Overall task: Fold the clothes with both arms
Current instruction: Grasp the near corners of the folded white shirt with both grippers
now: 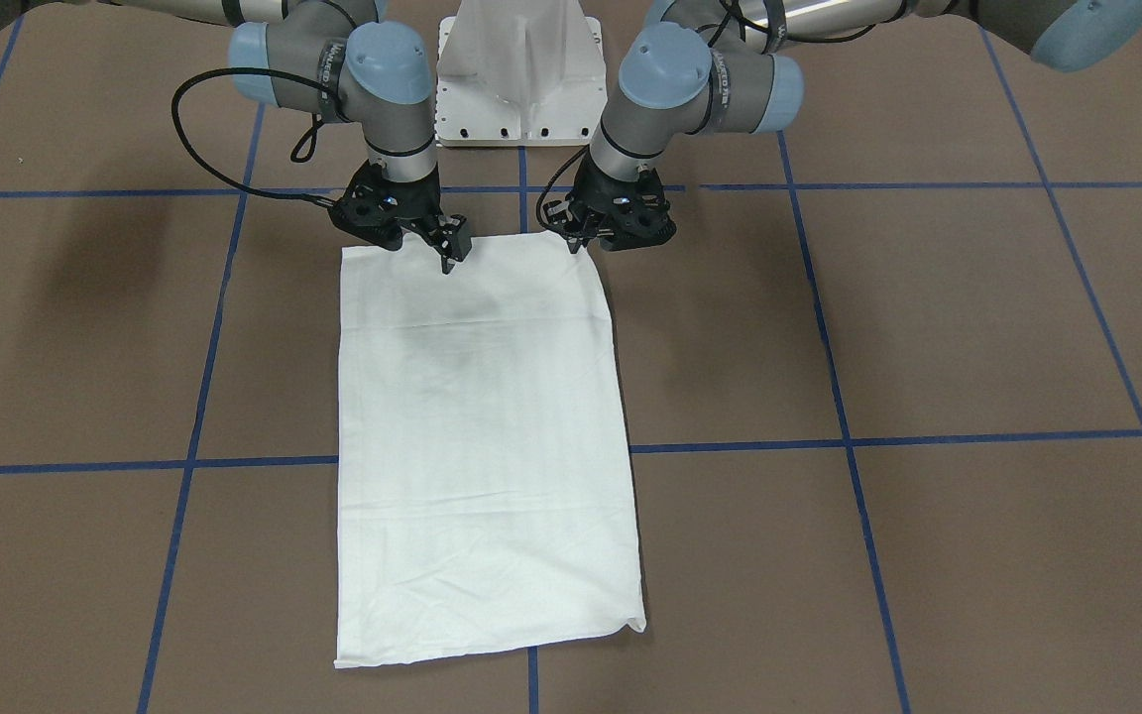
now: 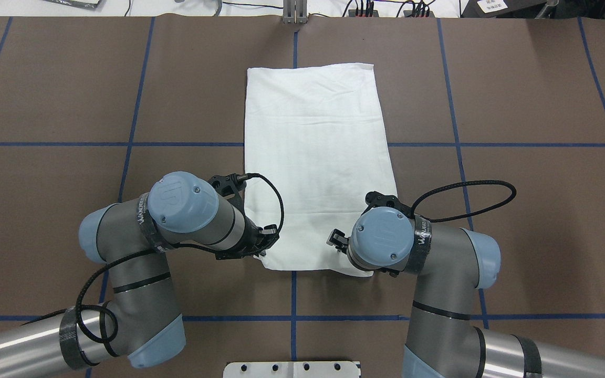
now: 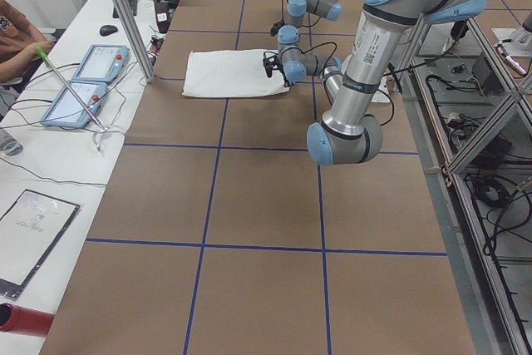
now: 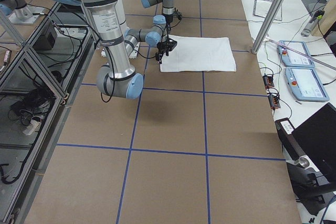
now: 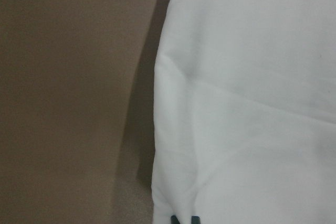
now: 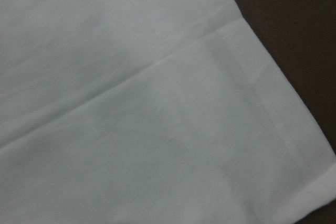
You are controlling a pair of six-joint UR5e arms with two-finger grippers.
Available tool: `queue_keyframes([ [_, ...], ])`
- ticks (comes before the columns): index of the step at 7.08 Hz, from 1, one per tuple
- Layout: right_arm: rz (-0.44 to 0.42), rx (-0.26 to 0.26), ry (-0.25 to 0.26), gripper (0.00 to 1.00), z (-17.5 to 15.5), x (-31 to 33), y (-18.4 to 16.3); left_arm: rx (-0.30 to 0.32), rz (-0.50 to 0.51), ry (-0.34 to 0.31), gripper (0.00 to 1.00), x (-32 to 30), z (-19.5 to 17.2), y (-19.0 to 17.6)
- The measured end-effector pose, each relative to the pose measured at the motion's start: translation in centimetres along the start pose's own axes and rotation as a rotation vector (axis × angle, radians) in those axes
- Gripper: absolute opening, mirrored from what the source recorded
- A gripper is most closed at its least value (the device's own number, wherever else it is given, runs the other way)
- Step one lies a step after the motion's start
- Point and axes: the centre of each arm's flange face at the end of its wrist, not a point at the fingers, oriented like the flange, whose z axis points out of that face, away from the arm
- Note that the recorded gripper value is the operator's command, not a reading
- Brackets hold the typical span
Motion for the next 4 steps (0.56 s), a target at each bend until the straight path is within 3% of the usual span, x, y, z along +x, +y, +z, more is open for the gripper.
queue_keyframes([
  [4, 0.002, 0.001, 0.012, 1.00, 0.31, 0.81, -0.25, 0.000, 0.001, 0.001, 0.00, 0.02, -0.01, 0.01],
])
